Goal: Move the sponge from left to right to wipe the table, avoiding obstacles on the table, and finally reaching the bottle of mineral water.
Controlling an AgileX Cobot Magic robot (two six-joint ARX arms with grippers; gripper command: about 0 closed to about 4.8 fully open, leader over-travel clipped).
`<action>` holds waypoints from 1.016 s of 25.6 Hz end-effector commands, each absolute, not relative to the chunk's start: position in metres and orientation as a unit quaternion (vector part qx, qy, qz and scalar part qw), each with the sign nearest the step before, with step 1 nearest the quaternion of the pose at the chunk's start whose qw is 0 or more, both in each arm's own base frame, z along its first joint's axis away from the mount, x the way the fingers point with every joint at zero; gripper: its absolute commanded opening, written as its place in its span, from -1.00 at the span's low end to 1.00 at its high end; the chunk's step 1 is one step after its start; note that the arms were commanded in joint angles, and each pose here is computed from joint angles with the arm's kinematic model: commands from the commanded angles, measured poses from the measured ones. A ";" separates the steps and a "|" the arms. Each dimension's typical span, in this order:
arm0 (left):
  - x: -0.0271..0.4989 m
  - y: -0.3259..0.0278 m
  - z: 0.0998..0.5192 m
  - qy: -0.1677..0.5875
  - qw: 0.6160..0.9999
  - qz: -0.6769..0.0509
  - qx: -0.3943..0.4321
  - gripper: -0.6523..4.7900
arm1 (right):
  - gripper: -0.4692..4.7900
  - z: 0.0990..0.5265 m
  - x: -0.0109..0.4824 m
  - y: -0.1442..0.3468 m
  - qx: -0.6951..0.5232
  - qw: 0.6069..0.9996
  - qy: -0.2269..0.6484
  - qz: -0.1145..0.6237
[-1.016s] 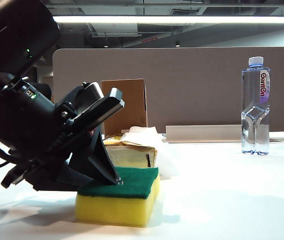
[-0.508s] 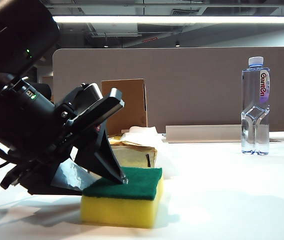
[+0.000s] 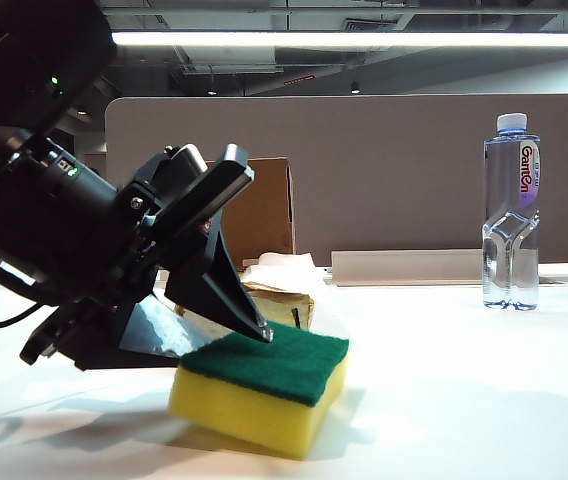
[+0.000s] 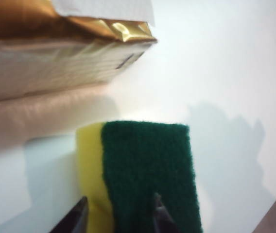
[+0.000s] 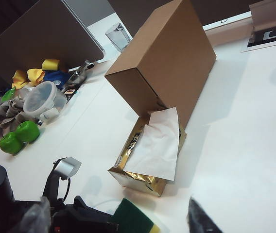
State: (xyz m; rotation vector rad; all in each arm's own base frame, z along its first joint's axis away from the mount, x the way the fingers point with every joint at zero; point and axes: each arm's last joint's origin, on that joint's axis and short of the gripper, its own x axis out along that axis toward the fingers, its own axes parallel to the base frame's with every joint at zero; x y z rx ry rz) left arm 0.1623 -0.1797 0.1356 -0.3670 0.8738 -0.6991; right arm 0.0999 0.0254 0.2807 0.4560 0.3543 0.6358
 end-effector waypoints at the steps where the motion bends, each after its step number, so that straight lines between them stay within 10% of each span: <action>1: 0.162 -0.179 0.136 0.414 0.832 -0.330 -0.168 -0.07 | 0.56 0.284 0.099 0.025 0.219 0.910 0.164 0.312; 6: 0.160 -0.175 0.130 0.434 0.835 -0.305 -0.144 0.29 | 0.56 0.284 0.099 0.025 0.219 0.910 0.164 0.312; 26: 0.145 -0.157 0.201 0.284 0.867 -0.369 -0.179 0.28 | 0.56 0.284 0.099 0.025 0.219 0.910 0.164 0.311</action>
